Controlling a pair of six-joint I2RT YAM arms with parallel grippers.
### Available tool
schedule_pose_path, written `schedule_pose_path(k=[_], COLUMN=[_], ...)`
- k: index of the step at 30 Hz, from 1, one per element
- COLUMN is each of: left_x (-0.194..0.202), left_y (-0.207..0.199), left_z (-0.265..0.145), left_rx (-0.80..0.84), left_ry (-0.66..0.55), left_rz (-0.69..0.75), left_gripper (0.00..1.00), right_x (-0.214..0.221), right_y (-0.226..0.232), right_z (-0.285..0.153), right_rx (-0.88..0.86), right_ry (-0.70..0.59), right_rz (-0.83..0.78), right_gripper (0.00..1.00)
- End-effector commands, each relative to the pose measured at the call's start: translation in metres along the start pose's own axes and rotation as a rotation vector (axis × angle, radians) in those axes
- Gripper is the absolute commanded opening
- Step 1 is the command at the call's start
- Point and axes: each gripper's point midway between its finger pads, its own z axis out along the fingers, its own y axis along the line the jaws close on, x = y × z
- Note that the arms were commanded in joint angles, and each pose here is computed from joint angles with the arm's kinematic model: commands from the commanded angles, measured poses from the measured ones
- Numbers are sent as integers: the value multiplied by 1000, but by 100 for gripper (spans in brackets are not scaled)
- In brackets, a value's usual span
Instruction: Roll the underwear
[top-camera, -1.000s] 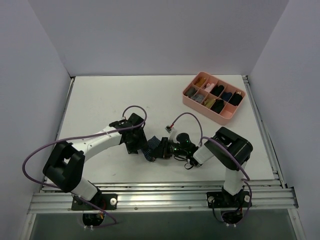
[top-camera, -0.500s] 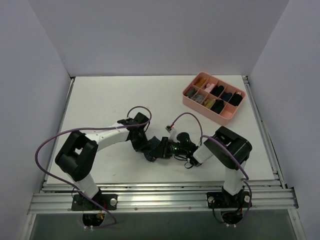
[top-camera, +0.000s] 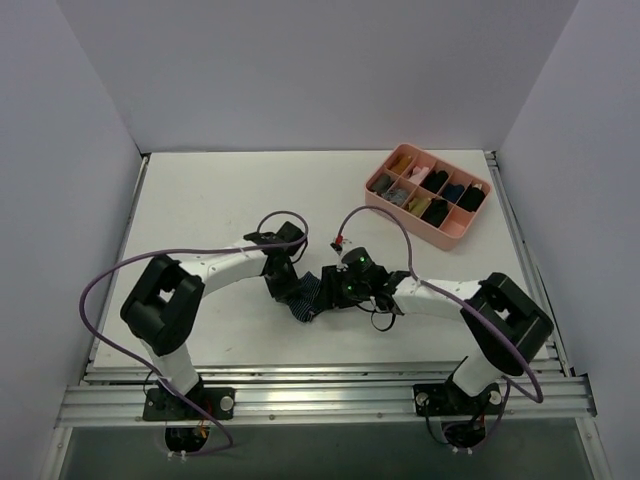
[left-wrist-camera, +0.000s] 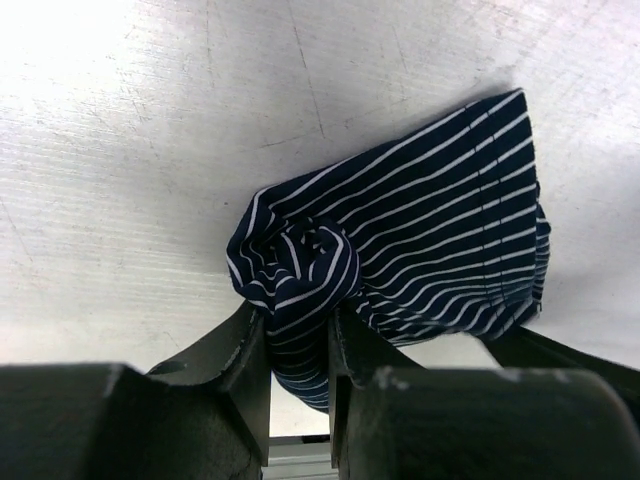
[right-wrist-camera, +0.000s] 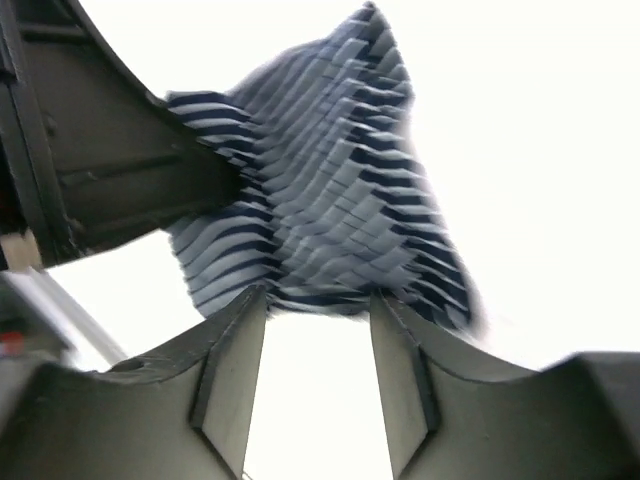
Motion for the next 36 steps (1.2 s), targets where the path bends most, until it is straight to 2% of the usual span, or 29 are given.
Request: schedule_pose_path(k=[1, 9, 13, 19, 29, 36], left_x=[18, 29, 28, 33, 36, 37], left_y=[42, 38, 36, 29, 35, 36], left_z=[13, 24, 22, 25, 27, 29], left_rx=[-218, -286, -298, -291, -328, -338], left_ry=[63, 167, 183, 232, 266, 274], left_rz=[34, 70, 82, 97, 118, 125], left_gripper=[2, 2, 2, 2, 2, 2], right_x=[5, -15, -6, 3, 14, 14], right_y=[-40, 23, 53, 72, 60, 45], right_z=[-33, -48, -46, -22, 12, 7], right_rx=[294, 281, 255, 299, 442, 531], right_ry=[60, -126, -145, -110, -66, -99], right_rz=[-144, -412, -535, -688, -821, -833], right_gripper=[42, 46, 49, 50, 50, 50])
